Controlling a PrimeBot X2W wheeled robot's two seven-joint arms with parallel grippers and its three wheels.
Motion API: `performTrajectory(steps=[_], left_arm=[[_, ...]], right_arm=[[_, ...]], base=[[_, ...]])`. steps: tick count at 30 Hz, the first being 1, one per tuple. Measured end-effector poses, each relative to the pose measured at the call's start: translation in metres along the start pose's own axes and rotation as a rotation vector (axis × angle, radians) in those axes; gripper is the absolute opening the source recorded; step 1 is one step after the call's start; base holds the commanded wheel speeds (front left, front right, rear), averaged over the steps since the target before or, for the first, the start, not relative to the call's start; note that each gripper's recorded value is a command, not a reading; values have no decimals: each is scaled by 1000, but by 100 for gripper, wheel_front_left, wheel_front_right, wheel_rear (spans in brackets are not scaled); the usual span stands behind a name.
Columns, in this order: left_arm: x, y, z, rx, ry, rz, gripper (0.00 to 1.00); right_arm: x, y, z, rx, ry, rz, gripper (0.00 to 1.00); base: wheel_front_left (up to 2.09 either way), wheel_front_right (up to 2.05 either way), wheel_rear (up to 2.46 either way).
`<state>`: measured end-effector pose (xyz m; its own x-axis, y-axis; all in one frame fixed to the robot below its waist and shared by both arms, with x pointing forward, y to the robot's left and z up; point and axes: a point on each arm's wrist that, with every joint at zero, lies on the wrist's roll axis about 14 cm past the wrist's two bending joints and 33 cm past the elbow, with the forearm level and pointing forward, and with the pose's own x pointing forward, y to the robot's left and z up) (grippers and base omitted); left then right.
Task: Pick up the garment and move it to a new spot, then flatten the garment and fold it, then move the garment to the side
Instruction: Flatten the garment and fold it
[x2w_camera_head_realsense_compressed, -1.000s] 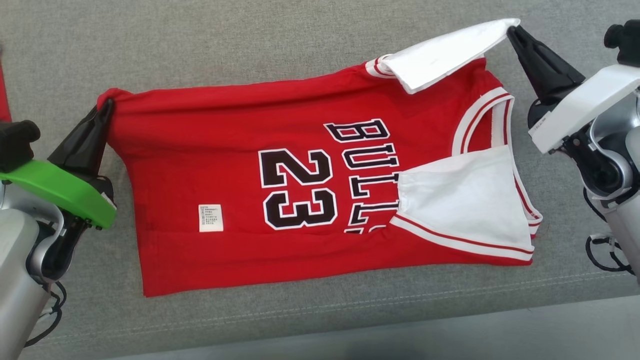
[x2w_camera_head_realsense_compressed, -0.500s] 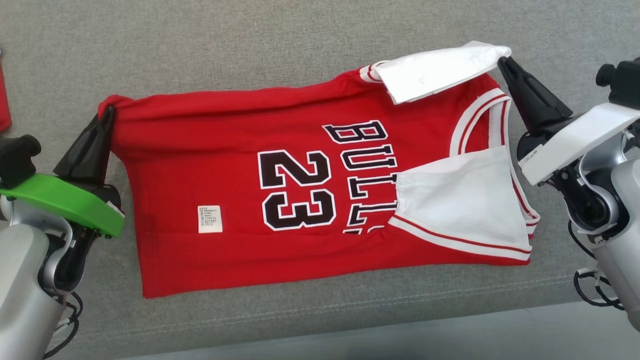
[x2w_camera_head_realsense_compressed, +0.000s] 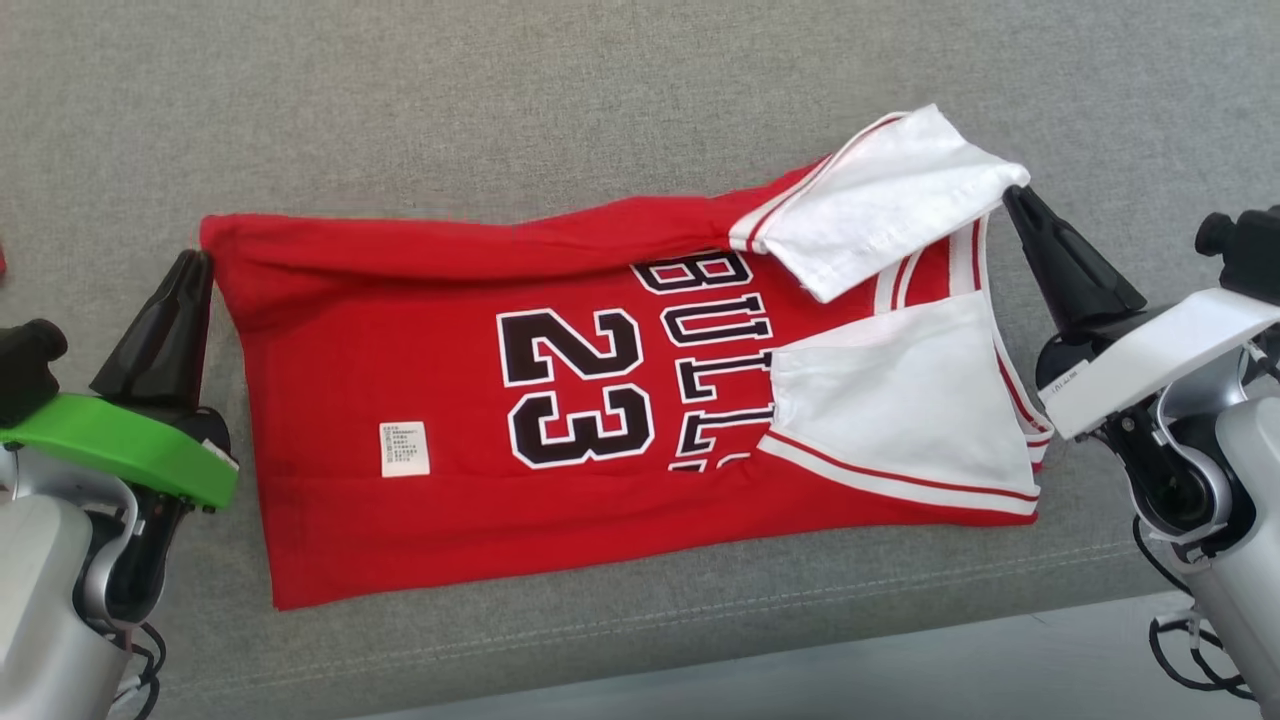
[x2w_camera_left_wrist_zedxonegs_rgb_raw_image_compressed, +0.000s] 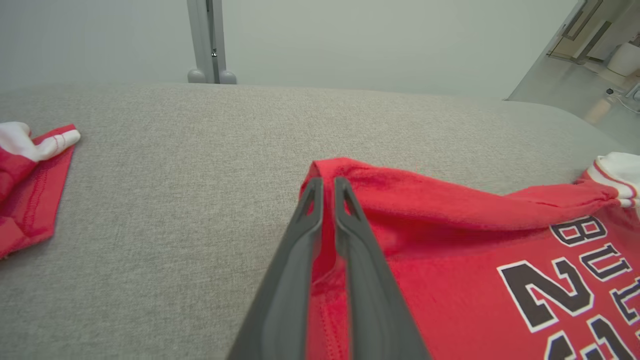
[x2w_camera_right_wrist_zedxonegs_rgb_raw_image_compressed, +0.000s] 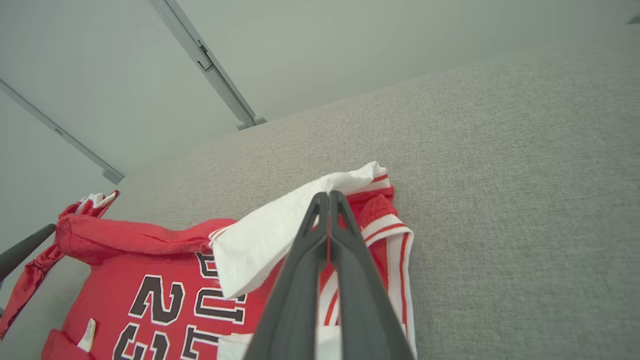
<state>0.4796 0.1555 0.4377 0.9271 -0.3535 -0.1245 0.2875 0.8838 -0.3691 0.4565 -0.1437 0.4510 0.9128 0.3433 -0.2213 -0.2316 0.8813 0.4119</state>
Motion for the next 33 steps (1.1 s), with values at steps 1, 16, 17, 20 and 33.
performTrajectory(steps=[1, 16, 17, 20, 33], left_arm=[[-1, -2, -1, -3, -1, -1, 13], [-19, -13, -10, -74, -18, 18, 15], [-20, -15, -11, -79, -18, 18, 16], [-23, -17, -15, -86, -7, 16, 23], [-13, -14, -36, -48, 73, -6, 42]], right_arm=[[-3, -1, 0, 3, -2, -4, 0], [-19, 3, 9, 16, -37, -16, 0], [-19, 4, 9, 16, -39, -12, 0], [-20, 7, 10, 18, -41, -3, 0], [-22, 15, 5, 29, -21, 17, 0]], base=[[0, 0, 0], [0, 0, 0], [0, 0, 0], [0, 0, 0], [0, 0, 0]])
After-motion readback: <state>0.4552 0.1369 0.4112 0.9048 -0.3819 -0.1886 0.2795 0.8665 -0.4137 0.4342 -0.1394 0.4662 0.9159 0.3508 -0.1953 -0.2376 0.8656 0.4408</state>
